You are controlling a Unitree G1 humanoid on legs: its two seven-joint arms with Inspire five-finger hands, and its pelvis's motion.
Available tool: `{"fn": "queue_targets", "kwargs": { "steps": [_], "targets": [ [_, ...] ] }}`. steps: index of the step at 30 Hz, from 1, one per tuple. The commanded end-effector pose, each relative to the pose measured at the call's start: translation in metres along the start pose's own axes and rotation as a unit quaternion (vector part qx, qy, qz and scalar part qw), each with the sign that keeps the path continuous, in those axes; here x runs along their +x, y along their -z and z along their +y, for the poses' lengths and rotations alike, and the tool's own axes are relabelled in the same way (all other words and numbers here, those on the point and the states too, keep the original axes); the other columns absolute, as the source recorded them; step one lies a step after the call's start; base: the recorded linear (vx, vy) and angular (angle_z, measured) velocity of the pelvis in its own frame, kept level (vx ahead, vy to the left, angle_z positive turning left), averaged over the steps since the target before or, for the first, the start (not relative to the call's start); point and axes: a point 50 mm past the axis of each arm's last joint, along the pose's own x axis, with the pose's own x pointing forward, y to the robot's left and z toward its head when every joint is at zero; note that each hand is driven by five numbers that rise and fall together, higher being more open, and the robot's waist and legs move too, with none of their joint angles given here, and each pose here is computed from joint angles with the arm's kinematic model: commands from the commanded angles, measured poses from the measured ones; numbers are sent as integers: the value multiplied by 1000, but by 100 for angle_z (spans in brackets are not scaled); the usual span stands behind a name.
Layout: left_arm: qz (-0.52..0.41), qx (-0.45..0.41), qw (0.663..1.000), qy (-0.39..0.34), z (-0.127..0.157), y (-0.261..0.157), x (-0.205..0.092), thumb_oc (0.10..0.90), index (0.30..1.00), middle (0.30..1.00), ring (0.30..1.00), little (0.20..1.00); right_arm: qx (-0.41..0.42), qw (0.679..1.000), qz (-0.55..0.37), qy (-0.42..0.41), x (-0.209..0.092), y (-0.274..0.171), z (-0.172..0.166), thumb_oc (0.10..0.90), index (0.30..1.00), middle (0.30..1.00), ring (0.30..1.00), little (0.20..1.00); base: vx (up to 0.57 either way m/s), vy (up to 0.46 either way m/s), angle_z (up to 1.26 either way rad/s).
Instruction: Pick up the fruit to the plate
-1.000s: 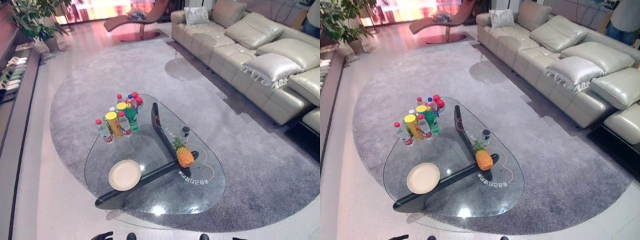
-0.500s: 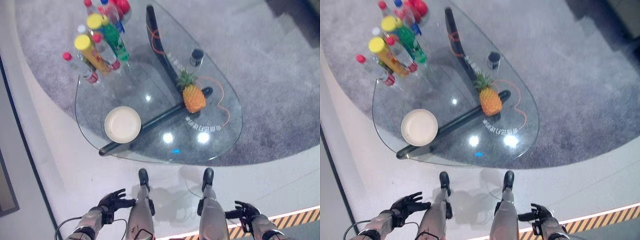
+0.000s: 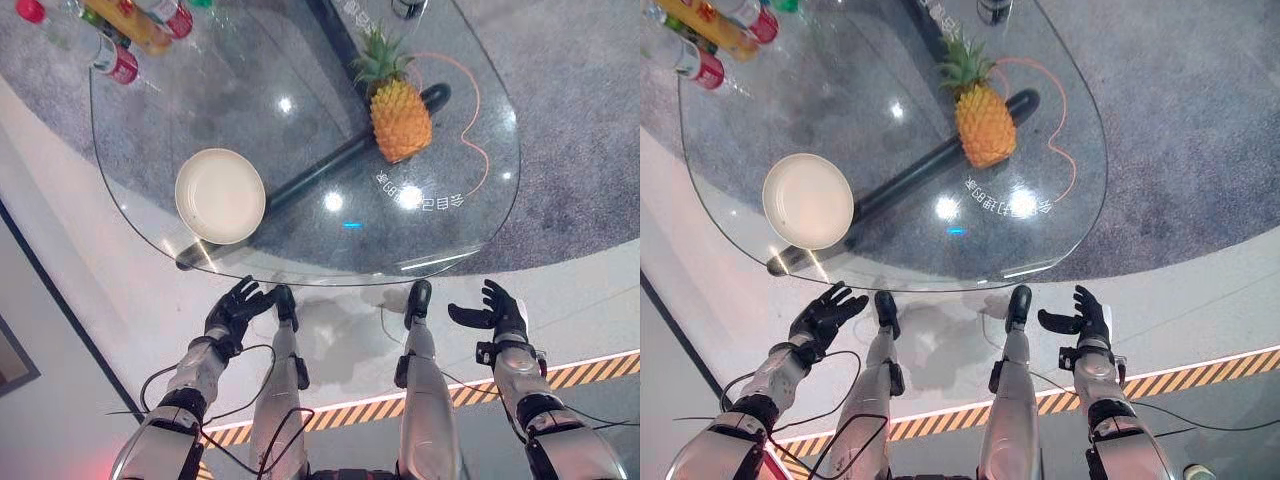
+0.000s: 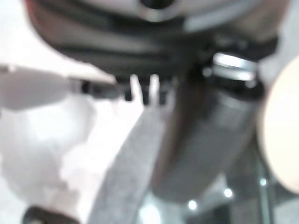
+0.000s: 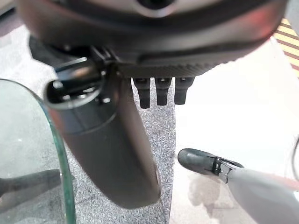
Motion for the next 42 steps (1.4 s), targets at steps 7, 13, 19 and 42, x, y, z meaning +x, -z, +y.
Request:
{"fn": "queue_targets", "kwargs": {
  "steps": [7, 13, 19, 42],
  "targets": [
    [-67, -19, 985, -161, 54, -30, -11, 800, 900, 900, 900, 900, 40, 997, -30, 66, 2, -9, -26, 800, 900, 900, 900, 900, 2, -50, 9],
    [-76, -20, 979, -188, 60, -32, -14, 800, 900, 900, 900, 900, 51, 995, -57, 67, 5, -21, -28, 800, 900, 900, 900, 900, 14, -8, 0],
    [-77, -13, 980, -183, 60, -33, -14, 800, 900, 900, 900, 900, 61, 992, -85, 64, 8, -37, -27, 800, 900, 900, 900, 900, 0, 0, 0],
    [-74, 17, 983, -168, 61, -32, -16, 800, 900, 900, 900, 900, 101, 966, -134, 197, 10, -65, -71, 800, 900, 900, 900, 900, 0, -4, 1]
  ]
}}
